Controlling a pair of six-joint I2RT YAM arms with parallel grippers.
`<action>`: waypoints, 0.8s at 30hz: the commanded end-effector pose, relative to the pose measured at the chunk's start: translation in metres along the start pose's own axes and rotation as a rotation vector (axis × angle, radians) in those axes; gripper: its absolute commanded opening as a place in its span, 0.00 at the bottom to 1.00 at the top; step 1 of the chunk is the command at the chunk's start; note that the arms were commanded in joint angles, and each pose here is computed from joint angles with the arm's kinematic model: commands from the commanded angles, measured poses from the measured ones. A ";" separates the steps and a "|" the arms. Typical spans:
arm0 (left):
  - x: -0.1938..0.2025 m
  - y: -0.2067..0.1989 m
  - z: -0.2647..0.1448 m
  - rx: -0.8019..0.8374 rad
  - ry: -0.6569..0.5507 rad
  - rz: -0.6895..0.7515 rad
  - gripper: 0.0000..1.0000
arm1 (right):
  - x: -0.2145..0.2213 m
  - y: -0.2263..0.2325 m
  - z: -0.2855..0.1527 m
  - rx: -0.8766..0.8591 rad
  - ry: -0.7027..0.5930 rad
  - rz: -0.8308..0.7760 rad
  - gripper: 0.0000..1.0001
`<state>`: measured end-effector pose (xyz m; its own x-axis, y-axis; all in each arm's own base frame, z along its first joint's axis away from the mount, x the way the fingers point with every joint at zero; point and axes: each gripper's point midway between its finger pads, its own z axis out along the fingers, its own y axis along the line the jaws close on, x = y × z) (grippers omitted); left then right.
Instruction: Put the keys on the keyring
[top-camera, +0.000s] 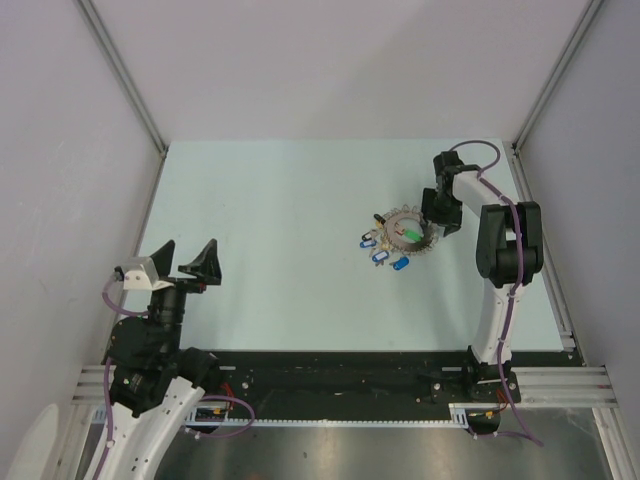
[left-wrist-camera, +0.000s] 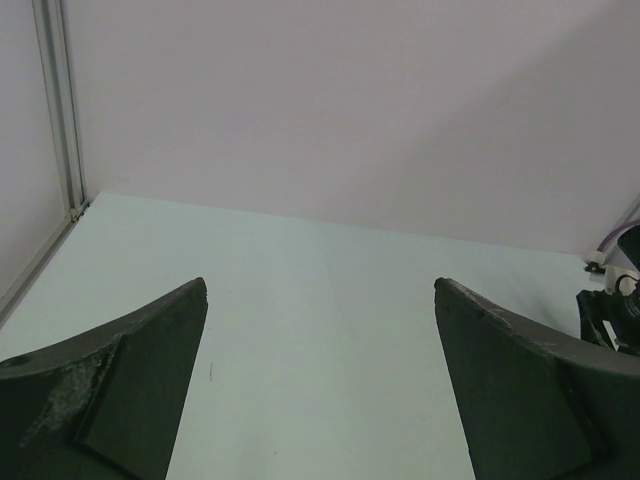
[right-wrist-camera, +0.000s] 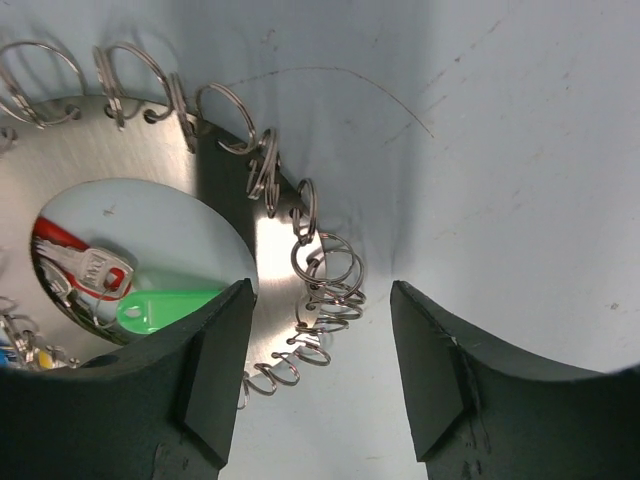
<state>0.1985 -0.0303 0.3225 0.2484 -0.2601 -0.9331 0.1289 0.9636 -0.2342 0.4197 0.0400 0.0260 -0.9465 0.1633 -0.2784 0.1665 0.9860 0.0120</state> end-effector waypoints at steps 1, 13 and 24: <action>-0.005 -0.004 0.002 0.019 -0.005 0.016 1.00 | -0.025 0.013 -0.021 -0.041 -0.076 -0.003 0.63; -0.004 -0.004 0.002 0.022 -0.002 0.019 1.00 | -0.011 0.006 0.005 0.017 -0.009 -0.013 0.62; -0.003 -0.005 0.002 0.025 0.000 0.019 1.00 | 0.014 0.003 0.025 0.002 0.067 -0.041 0.41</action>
<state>0.1993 -0.0314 0.3216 0.2437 -0.2567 -0.9353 0.1322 0.9641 -0.2302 0.4259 0.0450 0.0168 -0.9533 0.1382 -0.2686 0.1419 0.9899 0.0055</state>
